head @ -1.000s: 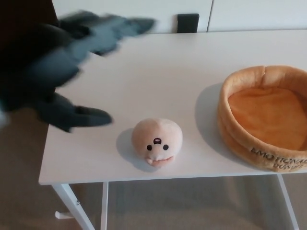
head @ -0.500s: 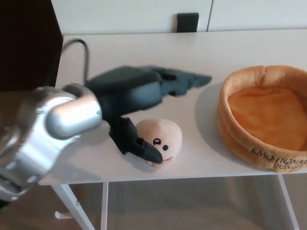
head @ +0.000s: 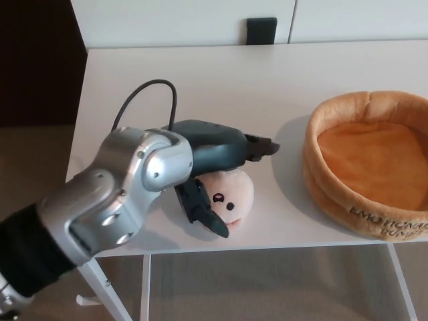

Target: The robot walks towards a table in front, picks a dumpling toy with left hand and puts it in an orange round plate

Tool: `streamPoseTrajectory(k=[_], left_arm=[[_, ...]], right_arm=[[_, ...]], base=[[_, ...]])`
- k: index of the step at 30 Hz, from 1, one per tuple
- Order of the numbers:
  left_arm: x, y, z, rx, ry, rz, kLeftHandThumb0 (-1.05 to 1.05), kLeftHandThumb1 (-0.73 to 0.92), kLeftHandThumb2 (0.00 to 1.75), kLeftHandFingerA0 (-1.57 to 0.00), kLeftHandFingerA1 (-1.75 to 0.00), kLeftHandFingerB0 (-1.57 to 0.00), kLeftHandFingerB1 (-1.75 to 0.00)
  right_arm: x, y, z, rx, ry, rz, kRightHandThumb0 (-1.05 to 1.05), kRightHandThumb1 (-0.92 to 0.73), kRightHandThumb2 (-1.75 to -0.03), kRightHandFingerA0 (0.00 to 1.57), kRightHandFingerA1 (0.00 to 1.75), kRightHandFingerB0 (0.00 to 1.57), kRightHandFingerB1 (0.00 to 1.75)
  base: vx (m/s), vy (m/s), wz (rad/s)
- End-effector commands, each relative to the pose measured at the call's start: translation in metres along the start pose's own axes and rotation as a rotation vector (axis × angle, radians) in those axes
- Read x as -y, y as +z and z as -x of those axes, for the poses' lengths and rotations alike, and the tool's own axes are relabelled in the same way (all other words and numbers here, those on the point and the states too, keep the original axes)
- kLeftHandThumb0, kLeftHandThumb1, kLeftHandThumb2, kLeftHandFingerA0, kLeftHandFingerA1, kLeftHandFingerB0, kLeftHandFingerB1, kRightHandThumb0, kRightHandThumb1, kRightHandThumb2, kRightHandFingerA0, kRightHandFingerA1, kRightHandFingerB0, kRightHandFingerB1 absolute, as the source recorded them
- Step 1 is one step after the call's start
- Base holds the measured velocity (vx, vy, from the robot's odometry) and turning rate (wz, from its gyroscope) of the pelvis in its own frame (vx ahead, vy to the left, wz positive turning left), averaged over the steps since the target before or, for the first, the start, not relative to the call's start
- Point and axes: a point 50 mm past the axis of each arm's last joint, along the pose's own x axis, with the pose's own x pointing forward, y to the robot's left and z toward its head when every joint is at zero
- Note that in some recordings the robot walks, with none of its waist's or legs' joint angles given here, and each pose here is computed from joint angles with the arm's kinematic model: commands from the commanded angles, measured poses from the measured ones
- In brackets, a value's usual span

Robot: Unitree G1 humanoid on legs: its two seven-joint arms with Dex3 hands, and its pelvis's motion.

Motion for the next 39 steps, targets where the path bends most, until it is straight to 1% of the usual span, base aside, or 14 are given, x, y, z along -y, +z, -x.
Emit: streamPoseTrajectory(k=[1, 5, 7, 11, 24, 27, 32, 33, 34, 35, 36, 37, 38, 39], left_arm=[[-0.008, -0.017, -0.003, -0.258, 0.011, -0.043, -0.61, 0.36, 0.52, 0.0, 0.0, 0.0, 0.0], [-0.007, -0.018, -0.003, -0.276, 0.025, -0.098, -0.65, 0.38, 0.52, 0.0, 0.0, 0.0, 0.0], [-0.007, -0.019, -0.003, -0.283, 0.03, -0.104, -0.67, 0.39, 0.52, 0.0, 0.0, 0.0, 0.0], [-0.008, -0.022, -0.002, -0.296, 0.031, -0.115, -0.65, 0.39, 0.53, 0.0, 0.0, 0.0, 0.0], [0.006, -0.025, -0.011, -0.329, -0.037, -0.145, -0.69, 0.39, 0.53, 0.0, 0.0, 0.0, 0.0], [0.01, -0.023, -0.014, -0.324, -0.036, -0.138, -0.71, 0.39, 0.53, 0.0, 0.0, 0.0, 0.0], [0.017, -0.018, -0.019, -0.32, -0.059, -0.163, -0.73, 0.4, 0.54, 0.0, 0.0, 0.0, 0.0], [0.018, -0.017, -0.021, -0.319, -0.061, -0.166, -0.72, 0.4, 0.54, 0.0, 0.0, 0.0, 0.0], [0.02, -0.017, -0.022, -0.317, -0.062, -0.17, -0.72, 0.4, 0.54, 0.0, 0.0, 0.0, 0.0], [0.021, -0.016, -0.023, -0.311, -0.06, -0.181, -0.68, 0.41, 0.53, 0.0, 0.0, 0.0, 0.0], [0.021, -0.016, -0.024, -0.309, -0.059, -0.186, -0.68, 0.41, 0.53, 0.0, 0.0, 0.0, 0.0], [0.022, -0.015, -0.024, -0.305, -0.06, -0.196, -0.7, 0.46, 0.81, 0.0, -0.01, 0.0, -0.02], [0.023, -0.015, -0.024, -0.302, -0.058, -0.199, -0.69, 0.42, 0.54, 0.0, 0.0, 0.0, 0.0], [0.024, -0.014, -0.025, -0.297, -0.049, -0.194, -0.68, 0.43, 0.78, 0.0, 0.0, 0.0, -0.03]], right_arm=[[0.001, -0.001, 0.001, 0.004, -0.016, 0.001, -0.28, -0.52, -0.56, 0.73, 0.6, 0.33, 0.32], [0.002, 0.001, 0.0, 0.012, -0.014, 0.045, -0.28, -0.54, -0.56, 0.79, 0.63, 0.31, 0.31], [0.002, 0.003, 0.0, 0.015, -0.012, 0.047, -0.28, -0.53, -0.56, 0.66, 0.48, 0.32, 0.31], [0.004, 0.004, 0.0, 0.021, -0.014, 0.033, -0.27, -0.54, -0.56, 0.65, 0.45, 0.31, 0.31], [0.002, 0.007, -0.001, 0.014, -0.016, 0.055, -0.28, -0.51, -0.56, 0.69, 0.51, 0.32, 0.31], [0.003, 0.008, -0.002, 0.015, -0.017, 0.064, -0.26, -0.53, -0.56, 0.78, 0.58, 0.32, 0.31], [0.002, 0.007, -0.001, 0.017, -0.013, 0.06, -0.28, -0.52, -0.56, 0.73, 0.51, 0.31, 0.31], [0.002, 0.007, -0.001, 0.018, -0.012, 0.064, -0.19, -0.36, -0.87, 0.68, 0.74, 0.18, 0.5], [0.002, 0.008, -0.001, 0.019, -0.012, 0.061, -0.19, -0.36, -0.87, 0.68, 0.74, 0.18, 0.5], [0.002, 0.007, -0.001, 0.017, -0.008, 0.049, -0.26, -0.52, -0.56, 0.75, 0.62, 0.31, 0.31], [0.002, 0.007, -0.001, 0.016, -0.007, 0.044, -0.26, -0.52, -0.56, 0.75, 0.62, 0.31, 0.31], [0.002, 0.007, -0.001, 0.019, -0.005, 0.043, -0.26, -0.53, -0.56, 0.74, 0.6, 0.31, 0.31], [0.002, 0.007, -0.001, 0.019, -0.006, 0.045, -0.19, -0.36, -0.88, 0.69, 0.74, 0.17, 0.5], [0.001, 0.007, -0.002, 0.018, -0.009, 0.049, -0.29, -0.52, -0.56, 0.77, 0.59, 0.32, 0.31]], base=[[0.0, 0.0, 0.0], [0.0, 0.0, 0.0], [0.0, 0.0, 0.0], [0.0, 0.0, 0.0], [0.0, 0.0, 0.0], [0.0, 0.0, 0.0], [0.0, 0.0, 0.0], [0.0, 0.0, 0.0], [0.0, 0.0, 0.0], [0.0, 0.0, 0.0], [0.0, 0.0, 0.0], [0.0, 0.0, 0.0], [0.0, 0.0, 0.0], [0.0, 0.0, 0.0]])
